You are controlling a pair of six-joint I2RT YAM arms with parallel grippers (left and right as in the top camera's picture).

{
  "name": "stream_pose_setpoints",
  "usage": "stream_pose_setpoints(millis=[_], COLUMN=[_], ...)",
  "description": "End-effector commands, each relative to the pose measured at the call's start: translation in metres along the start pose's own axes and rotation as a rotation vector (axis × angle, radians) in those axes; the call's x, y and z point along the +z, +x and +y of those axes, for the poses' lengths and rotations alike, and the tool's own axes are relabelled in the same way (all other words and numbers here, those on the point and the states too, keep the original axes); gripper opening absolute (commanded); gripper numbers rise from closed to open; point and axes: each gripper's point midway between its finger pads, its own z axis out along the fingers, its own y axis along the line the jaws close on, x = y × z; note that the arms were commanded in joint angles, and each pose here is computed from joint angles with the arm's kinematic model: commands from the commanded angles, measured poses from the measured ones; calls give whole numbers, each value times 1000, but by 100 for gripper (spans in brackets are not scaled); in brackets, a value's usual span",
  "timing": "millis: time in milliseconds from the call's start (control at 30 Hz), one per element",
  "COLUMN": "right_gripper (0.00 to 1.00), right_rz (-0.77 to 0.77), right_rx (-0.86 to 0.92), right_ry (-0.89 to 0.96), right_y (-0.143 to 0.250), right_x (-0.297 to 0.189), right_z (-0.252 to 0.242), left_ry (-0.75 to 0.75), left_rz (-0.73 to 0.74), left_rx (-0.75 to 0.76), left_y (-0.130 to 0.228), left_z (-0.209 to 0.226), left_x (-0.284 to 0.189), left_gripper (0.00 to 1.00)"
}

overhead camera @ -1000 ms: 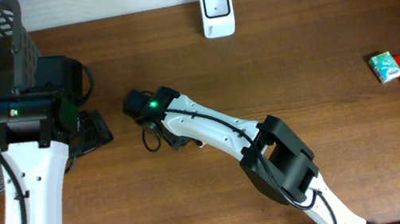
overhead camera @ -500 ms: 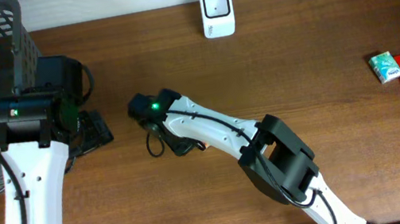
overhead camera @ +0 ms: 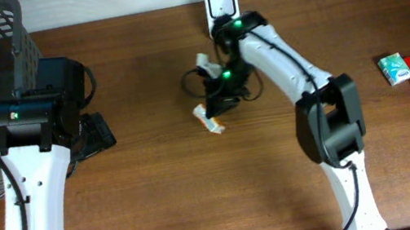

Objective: Scan the item barcode

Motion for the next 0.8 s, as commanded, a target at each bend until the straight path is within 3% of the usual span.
stream_pose_setpoints(millis=[0, 200, 400, 533, 633, 767], right_gripper=[29, 31, 33, 56, 63, 64], right_rz=[69, 56, 94, 110, 98, 43], right_rx=[31, 295, 311, 227, 120, 10], right_ry=[55, 530, 534, 400, 252, 241], right_y=[16, 28, 38, 34, 26, 8], right_x=[17, -6, -11, 1, 9, 11], right_z=[-16, -95, -95, -74, -52, -51], left_ry=[-2, -2, -2, -2, -2, -2], left_rz=[-21, -21, -21, -21, -21, -21], left_rx=[-20, -20, -20, -20, -20, -20], left_y=[0, 0, 0, 0, 0, 0], left_z=[4, 4, 4, 4, 4, 4], left_x=[-4, -4, -4, -4, -4, -4], left_gripper=[99, 99, 99, 99, 99, 99])
